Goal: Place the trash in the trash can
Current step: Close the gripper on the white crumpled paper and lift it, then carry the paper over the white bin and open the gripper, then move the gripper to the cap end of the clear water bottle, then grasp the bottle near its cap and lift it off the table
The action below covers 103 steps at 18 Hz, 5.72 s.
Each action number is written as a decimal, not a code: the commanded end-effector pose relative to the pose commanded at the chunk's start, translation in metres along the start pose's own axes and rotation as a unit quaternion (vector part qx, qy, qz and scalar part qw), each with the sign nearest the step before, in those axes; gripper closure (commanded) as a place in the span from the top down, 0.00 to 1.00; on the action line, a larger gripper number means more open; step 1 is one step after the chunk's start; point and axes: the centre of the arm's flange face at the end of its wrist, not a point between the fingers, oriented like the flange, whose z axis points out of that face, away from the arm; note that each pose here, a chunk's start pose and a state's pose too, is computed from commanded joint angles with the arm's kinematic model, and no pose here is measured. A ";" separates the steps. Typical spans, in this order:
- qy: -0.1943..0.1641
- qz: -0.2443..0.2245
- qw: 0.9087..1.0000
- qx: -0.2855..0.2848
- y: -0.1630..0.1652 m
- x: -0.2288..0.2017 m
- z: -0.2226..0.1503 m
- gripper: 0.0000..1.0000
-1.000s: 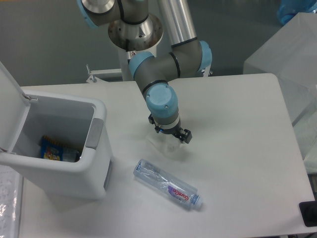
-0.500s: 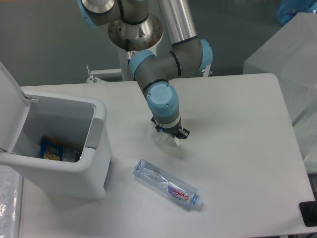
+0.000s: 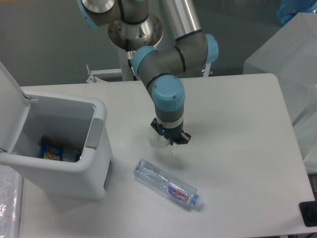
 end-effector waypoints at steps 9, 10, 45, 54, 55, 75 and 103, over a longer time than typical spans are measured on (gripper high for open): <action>0.047 -0.096 0.974 0.202 -0.063 -0.014 -0.115 0.00; 0.053 -0.105 0.969 0.218 -0.068 -0.013 -0.128 0.00; 0.162 -0.143 0.919 0.330 -0.073 0.072 -0.220 1.00; 0.070 -0.243 0.935 0.249 -0.042 -0.040 -0.165 1.00; 0.068 -0.261 0.932 0.242 -0.040 -0.051 -0.158 1.00; 0.001 -0.498 0.867 0.021 -0.099 -0.176 0.009 1.00; -0.072 -0.566 0.815 -0.098 -0.076 -0.148 0.121 0.89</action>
